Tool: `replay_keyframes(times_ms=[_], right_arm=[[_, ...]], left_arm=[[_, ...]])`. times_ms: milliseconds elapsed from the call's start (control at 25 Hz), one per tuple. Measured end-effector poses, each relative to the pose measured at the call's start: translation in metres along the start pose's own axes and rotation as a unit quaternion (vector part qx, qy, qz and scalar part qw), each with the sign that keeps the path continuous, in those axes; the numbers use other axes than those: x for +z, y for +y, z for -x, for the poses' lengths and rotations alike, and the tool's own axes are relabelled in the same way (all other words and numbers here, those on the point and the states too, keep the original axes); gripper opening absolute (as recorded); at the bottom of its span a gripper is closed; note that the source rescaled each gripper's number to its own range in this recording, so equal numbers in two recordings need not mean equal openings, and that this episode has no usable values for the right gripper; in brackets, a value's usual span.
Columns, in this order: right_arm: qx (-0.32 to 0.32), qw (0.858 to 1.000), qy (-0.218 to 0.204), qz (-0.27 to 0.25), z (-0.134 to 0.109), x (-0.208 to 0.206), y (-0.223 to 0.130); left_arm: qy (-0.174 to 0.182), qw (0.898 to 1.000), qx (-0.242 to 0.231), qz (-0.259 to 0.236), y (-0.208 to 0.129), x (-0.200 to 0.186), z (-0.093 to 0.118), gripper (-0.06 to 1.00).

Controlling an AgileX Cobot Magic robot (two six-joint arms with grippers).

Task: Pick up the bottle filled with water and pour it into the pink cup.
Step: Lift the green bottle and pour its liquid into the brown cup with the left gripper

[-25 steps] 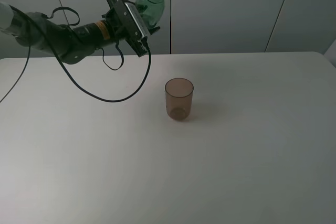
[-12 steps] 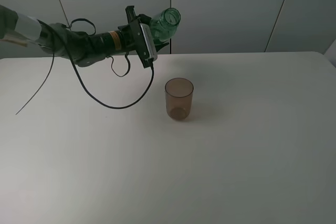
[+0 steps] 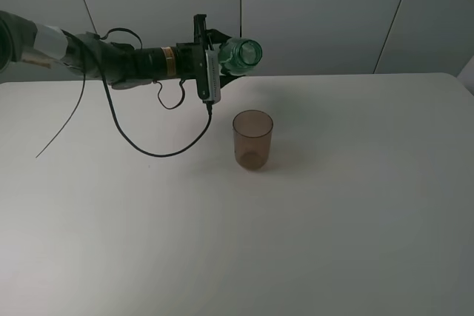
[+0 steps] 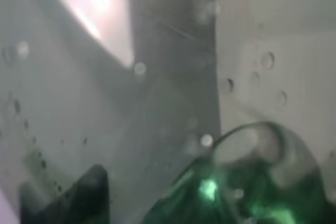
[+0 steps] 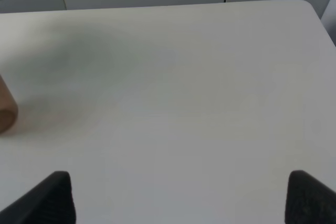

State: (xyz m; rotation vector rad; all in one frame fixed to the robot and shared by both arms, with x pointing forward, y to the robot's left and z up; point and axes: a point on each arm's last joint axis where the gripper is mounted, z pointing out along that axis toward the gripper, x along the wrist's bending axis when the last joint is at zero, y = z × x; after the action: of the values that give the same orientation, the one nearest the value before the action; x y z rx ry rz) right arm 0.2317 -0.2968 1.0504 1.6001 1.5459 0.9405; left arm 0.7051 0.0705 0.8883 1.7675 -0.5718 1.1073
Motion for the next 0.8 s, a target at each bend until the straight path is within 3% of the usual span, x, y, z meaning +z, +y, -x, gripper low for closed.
replay_keyframes(times_ms=[400,640,800], right_arm=[[0.000,1.000,0.000,0.000,0.000,0.000,0.000],[0.000,1.000,0.000,0.000,0.000,0.000,0.000],[0.000,1.000,0.000,0.000,0.000,0.000,0.000]], left_arm=[[-0.029,0.995,0.092,0.013,0.000,-0.002,0.005,0.03],[-0.035,0.994,0.105,0.015,-0.005,0.000,0.015,0.03],[-0.028,0.992,0.126,0.016,-0.004,0.001,0.008,0.03]])
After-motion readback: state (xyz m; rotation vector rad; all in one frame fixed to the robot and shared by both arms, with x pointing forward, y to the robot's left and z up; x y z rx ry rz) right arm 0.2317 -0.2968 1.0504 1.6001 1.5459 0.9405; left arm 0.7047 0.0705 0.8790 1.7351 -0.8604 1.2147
